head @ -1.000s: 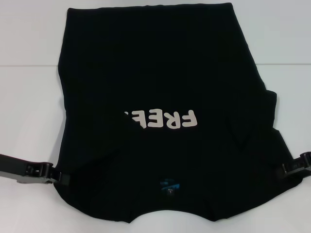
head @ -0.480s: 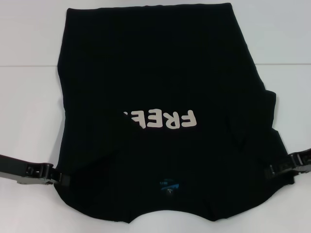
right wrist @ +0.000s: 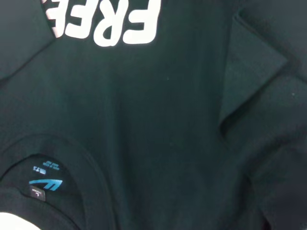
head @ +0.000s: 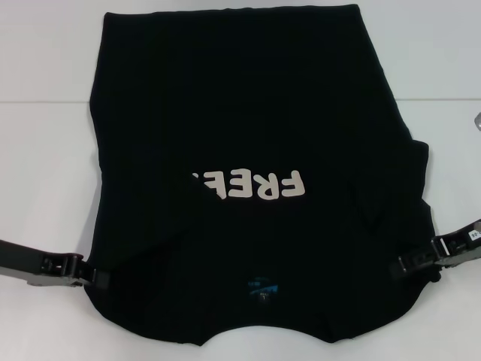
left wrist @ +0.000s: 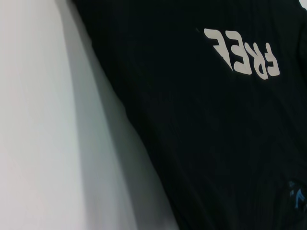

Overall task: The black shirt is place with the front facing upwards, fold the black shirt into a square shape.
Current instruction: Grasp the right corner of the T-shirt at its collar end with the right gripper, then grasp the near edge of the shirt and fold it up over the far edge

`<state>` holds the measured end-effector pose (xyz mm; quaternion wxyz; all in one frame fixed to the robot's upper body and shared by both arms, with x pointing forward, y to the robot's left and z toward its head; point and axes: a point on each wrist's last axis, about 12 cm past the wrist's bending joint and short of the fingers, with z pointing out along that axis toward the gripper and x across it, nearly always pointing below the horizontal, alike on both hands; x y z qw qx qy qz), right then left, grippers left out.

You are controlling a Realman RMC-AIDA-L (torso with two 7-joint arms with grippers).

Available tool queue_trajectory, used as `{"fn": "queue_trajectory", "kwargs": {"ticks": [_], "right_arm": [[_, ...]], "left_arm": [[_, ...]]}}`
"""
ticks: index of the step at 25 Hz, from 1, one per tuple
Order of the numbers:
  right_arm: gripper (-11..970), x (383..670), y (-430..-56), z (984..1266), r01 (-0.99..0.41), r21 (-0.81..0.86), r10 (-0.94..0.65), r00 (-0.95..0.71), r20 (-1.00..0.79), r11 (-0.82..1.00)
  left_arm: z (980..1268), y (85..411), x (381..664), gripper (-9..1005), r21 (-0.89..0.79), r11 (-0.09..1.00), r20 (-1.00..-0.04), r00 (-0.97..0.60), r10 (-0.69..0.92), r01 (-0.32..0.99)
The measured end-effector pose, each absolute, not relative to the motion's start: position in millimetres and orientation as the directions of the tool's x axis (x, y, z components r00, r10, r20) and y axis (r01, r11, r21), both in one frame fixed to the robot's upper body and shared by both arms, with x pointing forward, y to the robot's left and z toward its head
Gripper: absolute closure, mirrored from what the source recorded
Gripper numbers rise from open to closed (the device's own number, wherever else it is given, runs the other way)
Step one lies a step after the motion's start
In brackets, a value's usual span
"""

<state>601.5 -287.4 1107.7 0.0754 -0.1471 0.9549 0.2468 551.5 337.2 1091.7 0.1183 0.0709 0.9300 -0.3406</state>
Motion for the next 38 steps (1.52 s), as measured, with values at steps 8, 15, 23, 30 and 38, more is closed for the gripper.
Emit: {"fn": "queue_trajectory", "kwargs": {"ticks": [8,15,23,30,38], "right_arm": [[139,602.7,-284.0,1108.5,-0.346,0.423,-0.276,-0.936,-0.218,0.838],[424,603.4,-284.5,1109.9,-0.347,0.418,-0.281,-0.936,-0.212,0.84],[755,604.0,-287.1,1113.5,-0.361,0.413,-0.297,-0.931,-0.213,0.836],[903,586.2,-299.8,1125.6,-0.461,0.437,-0.458,-0.881,-0.121,0.772],[902,537.5,-309.8,1109.1,-0.549,0.537,-0.682,-0.728,0.069,0.641]], "left_arm": [[1091.6,337.1,551.3,951,-0.617,0.757,-0.268,-0.962,0.052,0.213],[1092.4,337.0,552.0,951,-0.621,0.754,-0.271,-0.961,0.048,0.212],[1095.2,335.1,551.0,950,-0.644,0.733,-0.257,-0.964,0.062,0.219],[1107.1,335.5,533.8,950,-0.761,0.589,-0.185,-0.961,0.205,0.272],[1111.2,333.8,502.1,950,-0.854,0.456,-0.054,-0.915,0.399,0.249]]}}
